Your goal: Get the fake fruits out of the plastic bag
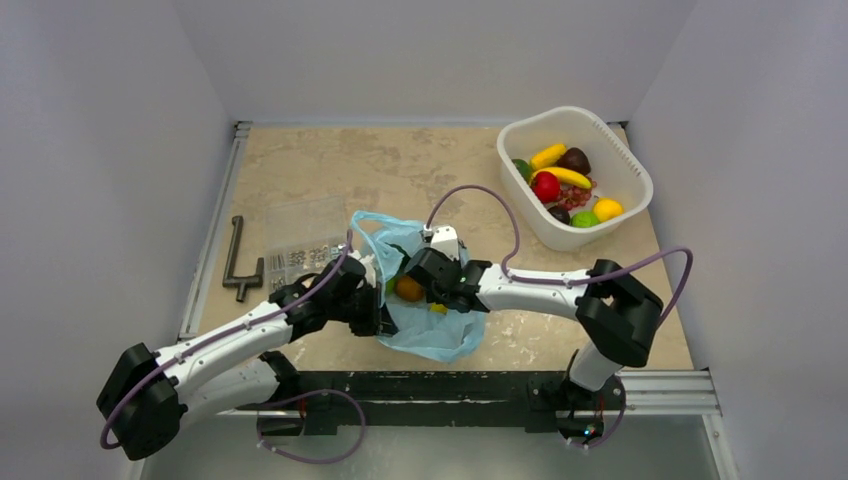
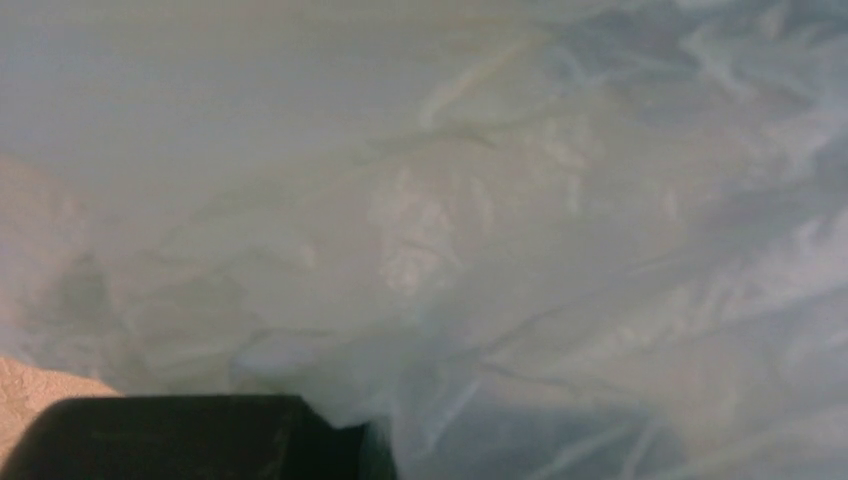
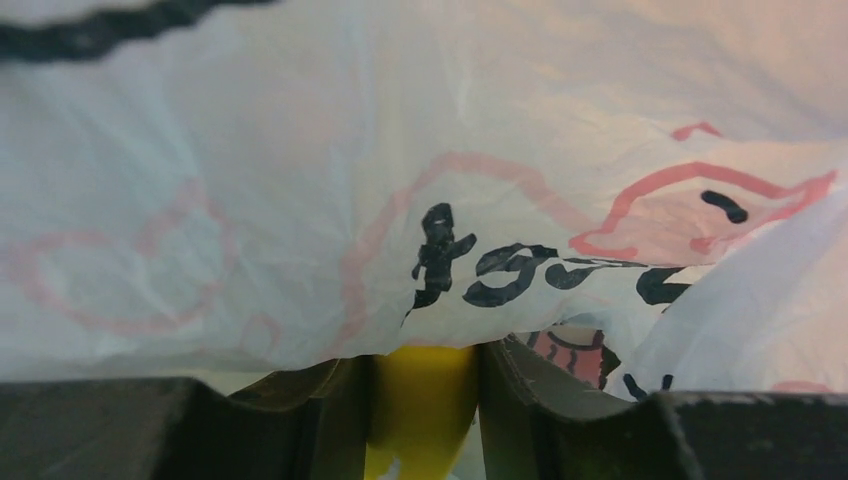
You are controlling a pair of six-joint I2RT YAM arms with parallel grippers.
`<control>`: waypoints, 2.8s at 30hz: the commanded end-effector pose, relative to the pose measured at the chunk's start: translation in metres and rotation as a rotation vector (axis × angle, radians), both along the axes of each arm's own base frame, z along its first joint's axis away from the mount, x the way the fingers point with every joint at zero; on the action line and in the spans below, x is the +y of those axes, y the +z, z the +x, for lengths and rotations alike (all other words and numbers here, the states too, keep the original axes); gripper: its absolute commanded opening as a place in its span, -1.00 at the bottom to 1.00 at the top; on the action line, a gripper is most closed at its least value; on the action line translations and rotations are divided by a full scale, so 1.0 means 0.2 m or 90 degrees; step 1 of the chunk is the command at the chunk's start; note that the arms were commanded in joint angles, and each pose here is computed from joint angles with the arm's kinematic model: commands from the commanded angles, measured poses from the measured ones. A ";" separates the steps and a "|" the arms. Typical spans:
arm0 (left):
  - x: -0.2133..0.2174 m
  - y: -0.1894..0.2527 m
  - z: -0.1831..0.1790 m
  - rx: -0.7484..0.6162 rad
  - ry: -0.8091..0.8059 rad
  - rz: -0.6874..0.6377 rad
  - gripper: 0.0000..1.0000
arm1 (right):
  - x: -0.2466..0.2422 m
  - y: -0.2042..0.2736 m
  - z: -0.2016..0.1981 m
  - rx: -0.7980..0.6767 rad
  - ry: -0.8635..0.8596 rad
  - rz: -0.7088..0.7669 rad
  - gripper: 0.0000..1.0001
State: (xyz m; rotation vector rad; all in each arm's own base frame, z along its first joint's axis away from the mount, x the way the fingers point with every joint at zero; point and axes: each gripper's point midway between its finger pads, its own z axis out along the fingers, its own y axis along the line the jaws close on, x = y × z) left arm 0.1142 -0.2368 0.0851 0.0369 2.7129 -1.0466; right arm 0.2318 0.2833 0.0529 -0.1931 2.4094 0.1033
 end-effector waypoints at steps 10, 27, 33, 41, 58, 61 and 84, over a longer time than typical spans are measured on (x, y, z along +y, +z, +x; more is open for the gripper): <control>-0.01 0.15 0.08 -0.065 0.033 -0.017 -1.00 | 0.10 0.36 -0.01 -0.091 0.097 0.126 -1.00; 0.01 0.19 0.10 -0.074 0.056 -0.017 -1.00 | 0.24 0.87 -0.13 -0.246 0.259 0.399 -1.00; 0.00 0.18 0.09 -0.066 0.052 -0.020 -1.00 | 0.20 1.08 -0.06 -0.335 0.198 0.469 -1.00; 0.01 0.22 0.10 -0.077 0.062 -0.022 -1.00 | 0.15 1.25 0.08 -0.444 0.132 0.437 -1.00; 0.04 0.20 0.10 -0.080 0.069 0.000 -1.00 | -0.67 1.33 0.66 -0.444 -0.208 0.167 -1.00; 0.05 0.21 0.09 -0.078 0.067 0.001 -1.00 | -0.90 1.27 0.80 -0.397 -0.321 0.101 -1.00; 0.04 0.25 0.10 -0.086 0.058 0.000 -1.00 | -1.75 0.48 1.05 -0.133 -0.621 -0.137 -0.46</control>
